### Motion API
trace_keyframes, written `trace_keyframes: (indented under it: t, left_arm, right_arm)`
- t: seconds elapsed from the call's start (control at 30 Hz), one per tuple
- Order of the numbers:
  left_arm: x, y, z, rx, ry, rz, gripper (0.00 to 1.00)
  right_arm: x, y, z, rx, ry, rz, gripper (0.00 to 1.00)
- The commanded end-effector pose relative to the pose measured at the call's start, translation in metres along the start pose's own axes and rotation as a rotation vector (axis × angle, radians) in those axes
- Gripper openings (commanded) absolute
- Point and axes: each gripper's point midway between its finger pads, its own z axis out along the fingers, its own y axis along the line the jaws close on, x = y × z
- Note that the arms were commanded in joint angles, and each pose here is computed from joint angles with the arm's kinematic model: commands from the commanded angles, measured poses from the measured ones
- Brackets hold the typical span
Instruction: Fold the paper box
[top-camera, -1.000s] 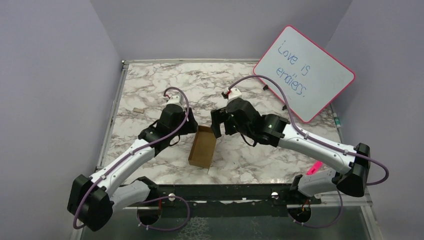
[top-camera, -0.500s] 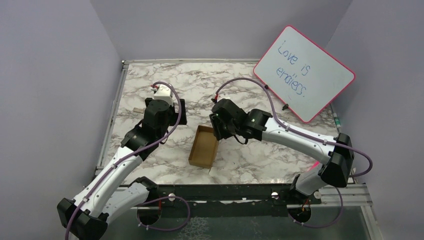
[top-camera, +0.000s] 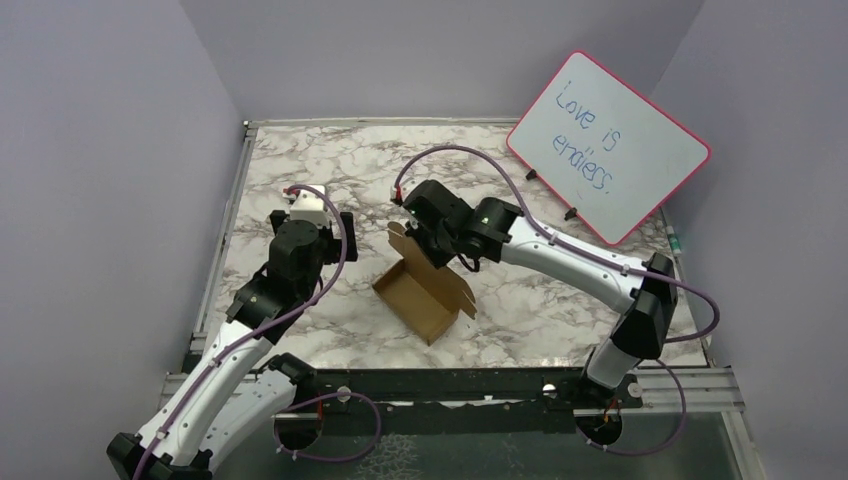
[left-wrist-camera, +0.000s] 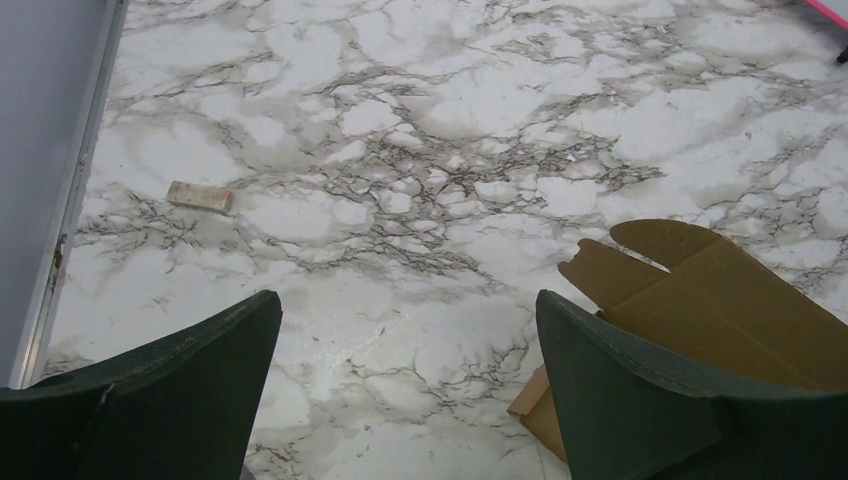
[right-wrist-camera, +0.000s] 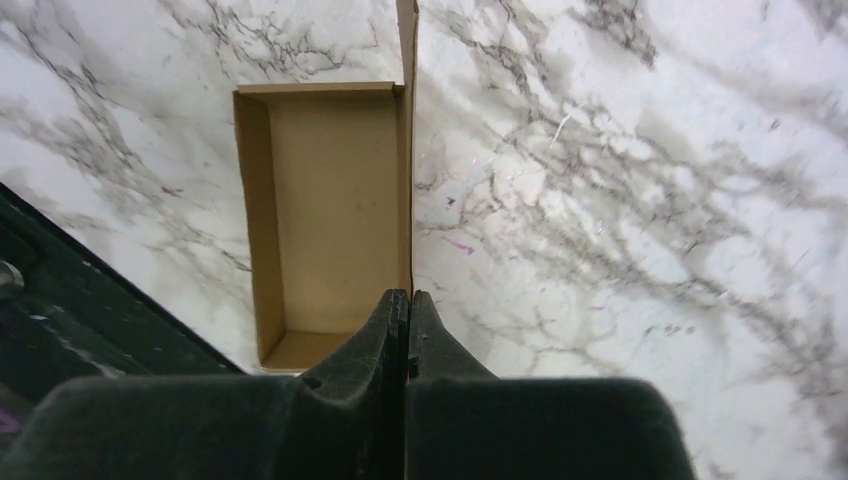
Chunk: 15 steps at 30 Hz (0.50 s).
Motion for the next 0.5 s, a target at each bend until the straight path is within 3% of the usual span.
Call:
trace_keyframes:
  t: [0.0, 0.3, 0.47]
  left_arm:
    - [-0.002, 0.0, 0.0, 0.024, -0.025, 0.007, 0.99]
    - [-0.001, -0.001, 0.004, 0.074, -0.03, 0.015, 0.99]
    - [0.003, 0.001, 0.009, 0.089, -0.018, 0.004, 0.99]
  right_arm:
    - [-0.002, -0.008, 0.007, -0.031, 0.061, -0.325, 0.02]
    - [-0.021, -0.008, 0.032, -0.182, 0.041, -0.734, 0.01]
    - [-0.034, -0.006, 0.034, -0.23, -0.017, -0.851, 0.06]
